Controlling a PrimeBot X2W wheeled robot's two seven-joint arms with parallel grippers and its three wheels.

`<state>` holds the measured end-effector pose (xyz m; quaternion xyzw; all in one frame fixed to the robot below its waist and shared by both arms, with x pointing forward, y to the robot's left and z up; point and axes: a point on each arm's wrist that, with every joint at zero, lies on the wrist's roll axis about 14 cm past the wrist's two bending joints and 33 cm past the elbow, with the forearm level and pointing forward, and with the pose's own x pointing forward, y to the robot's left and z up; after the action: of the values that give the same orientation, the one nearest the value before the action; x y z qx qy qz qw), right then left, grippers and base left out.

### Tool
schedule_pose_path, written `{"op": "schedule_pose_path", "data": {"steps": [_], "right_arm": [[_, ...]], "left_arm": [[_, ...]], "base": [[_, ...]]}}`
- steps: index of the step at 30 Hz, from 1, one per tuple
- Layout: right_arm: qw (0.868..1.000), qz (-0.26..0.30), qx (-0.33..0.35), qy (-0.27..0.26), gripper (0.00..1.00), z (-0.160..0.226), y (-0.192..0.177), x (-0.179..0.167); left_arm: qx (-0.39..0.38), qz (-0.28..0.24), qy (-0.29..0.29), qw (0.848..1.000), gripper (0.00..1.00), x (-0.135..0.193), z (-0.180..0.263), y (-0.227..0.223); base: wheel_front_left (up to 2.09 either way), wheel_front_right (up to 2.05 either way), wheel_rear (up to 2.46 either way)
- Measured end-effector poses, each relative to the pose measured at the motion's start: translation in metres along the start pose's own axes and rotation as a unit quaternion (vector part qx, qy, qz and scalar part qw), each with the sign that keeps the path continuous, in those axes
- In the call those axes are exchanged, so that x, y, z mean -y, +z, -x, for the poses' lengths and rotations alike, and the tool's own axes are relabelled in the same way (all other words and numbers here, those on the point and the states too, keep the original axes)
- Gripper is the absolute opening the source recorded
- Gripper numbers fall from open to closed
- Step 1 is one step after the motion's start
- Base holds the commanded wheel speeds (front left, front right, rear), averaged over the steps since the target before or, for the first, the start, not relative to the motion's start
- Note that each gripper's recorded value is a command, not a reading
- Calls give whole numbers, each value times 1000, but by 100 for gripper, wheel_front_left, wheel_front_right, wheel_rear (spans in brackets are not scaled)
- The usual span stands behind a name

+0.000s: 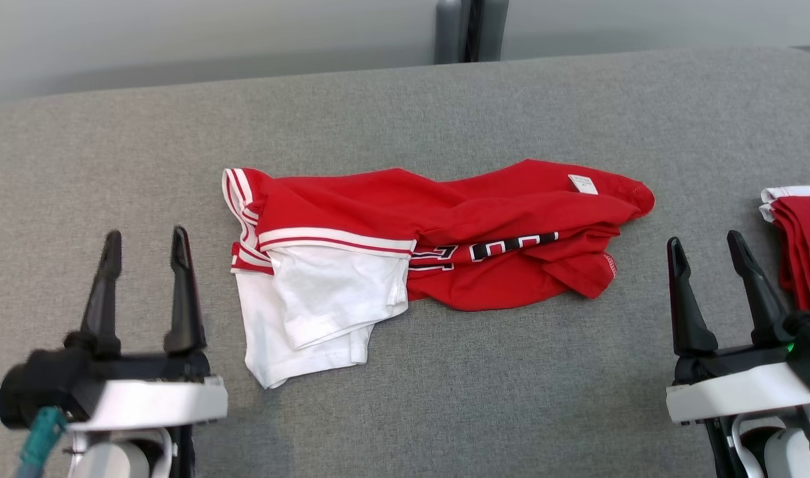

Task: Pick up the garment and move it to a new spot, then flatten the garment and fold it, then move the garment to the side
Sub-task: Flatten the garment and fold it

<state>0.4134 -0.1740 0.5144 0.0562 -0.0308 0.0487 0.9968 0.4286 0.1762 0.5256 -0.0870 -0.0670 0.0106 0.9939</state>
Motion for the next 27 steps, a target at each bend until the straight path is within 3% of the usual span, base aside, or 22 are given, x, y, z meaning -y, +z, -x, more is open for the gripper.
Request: {"op": "schedule_pose_path", "data": {"steps": [14,27], "right_arm": [[1000,3,-14,4,100,26,2,-6],[1000,4,-18,4,100,27,2,-6]], "left_arm": [[-23,-22,-13,999,100,11,49,6],[-28,-26,-14,999,100,11,53,6]], "base": [[0,0,0],[0,0,0]]}}
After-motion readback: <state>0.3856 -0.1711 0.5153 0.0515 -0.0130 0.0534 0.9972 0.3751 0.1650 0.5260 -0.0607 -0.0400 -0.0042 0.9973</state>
